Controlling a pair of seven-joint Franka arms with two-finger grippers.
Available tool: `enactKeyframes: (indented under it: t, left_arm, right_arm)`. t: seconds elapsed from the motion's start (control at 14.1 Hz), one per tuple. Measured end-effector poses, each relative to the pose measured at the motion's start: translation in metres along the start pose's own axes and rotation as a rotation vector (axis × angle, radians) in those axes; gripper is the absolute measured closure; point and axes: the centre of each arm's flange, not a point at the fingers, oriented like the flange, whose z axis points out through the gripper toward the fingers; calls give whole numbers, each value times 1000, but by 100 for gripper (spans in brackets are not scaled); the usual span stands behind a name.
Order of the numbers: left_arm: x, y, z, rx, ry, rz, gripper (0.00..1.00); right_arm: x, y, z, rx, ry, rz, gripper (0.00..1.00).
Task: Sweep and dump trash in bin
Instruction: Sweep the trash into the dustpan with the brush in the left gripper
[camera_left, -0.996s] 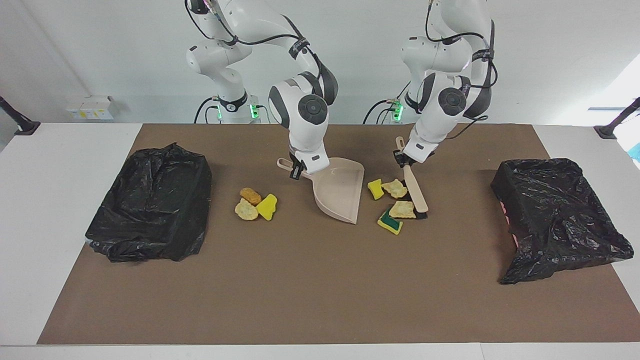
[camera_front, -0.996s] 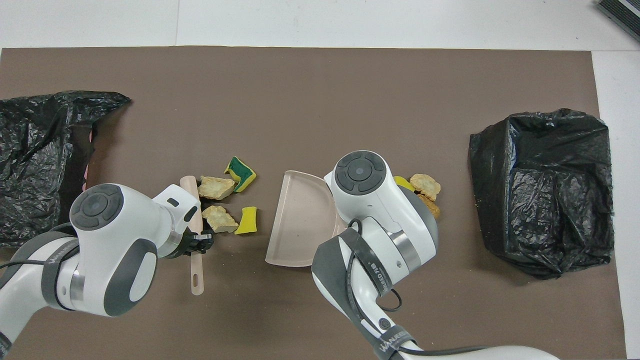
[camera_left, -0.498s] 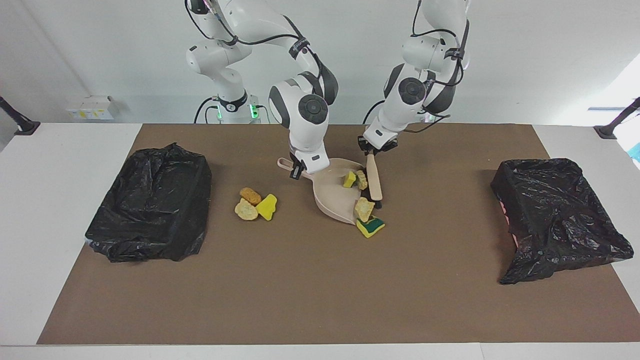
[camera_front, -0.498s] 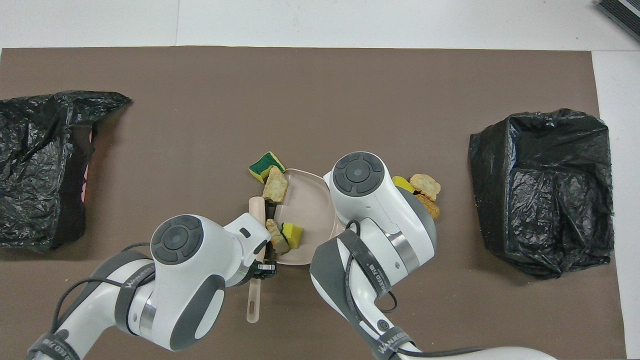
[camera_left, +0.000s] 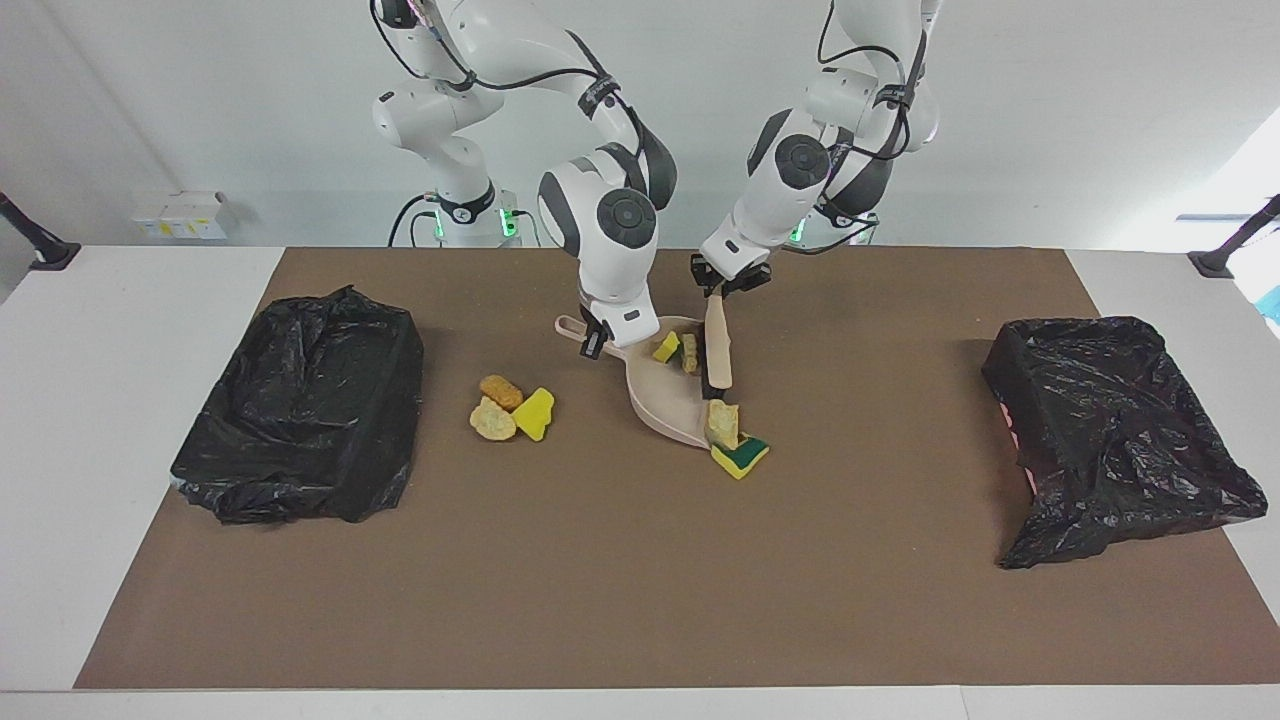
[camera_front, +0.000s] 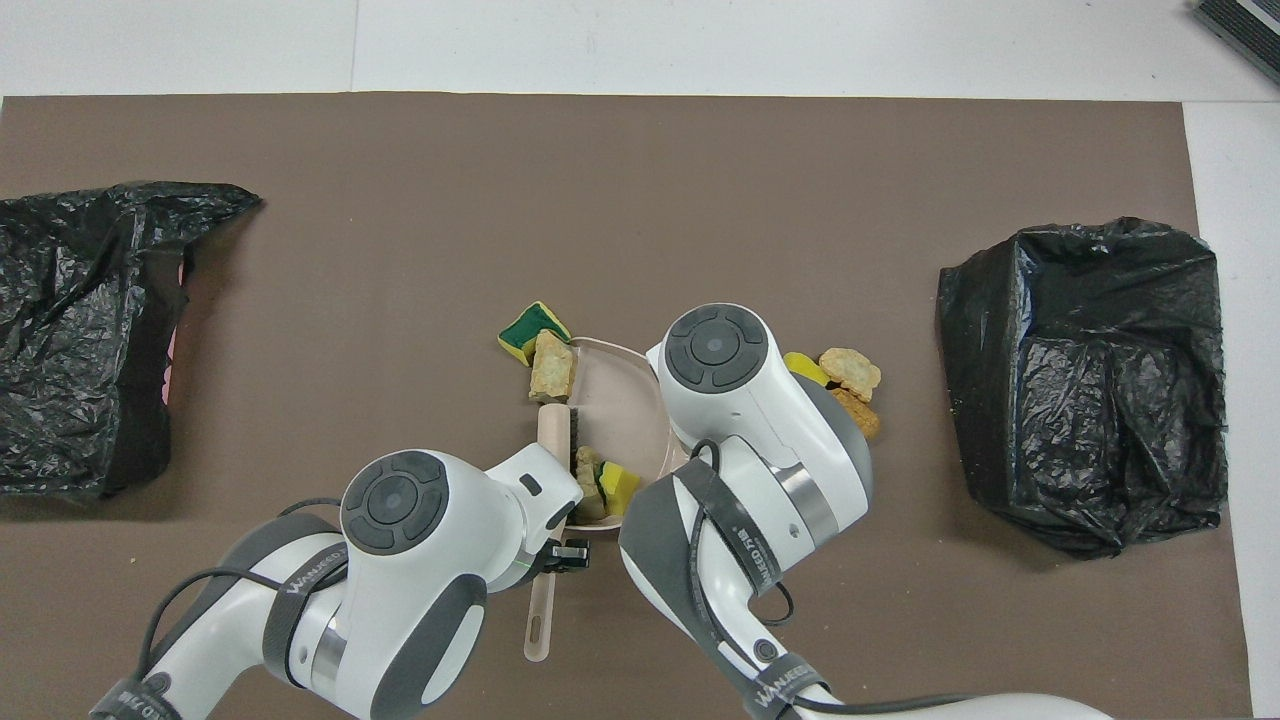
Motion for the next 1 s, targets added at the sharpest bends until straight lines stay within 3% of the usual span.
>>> enactKeyframes:
  t: [0.43, 0.85, 1.0]
  left_arm:
    - [55, -69, -53, 6, 54, -5, 75]
    - [140, -101, -30, 107, 56, 152, 75]
    - [150, -101, -19, 138, 38, 228, 75]
  right_arm:
    - [4, -5, -1, -1, 0, 136, 69]
    - [9, -14, -2, -3, -2, 216, 69]
    - [9, -14, -1, -3, -2, 216, 69]
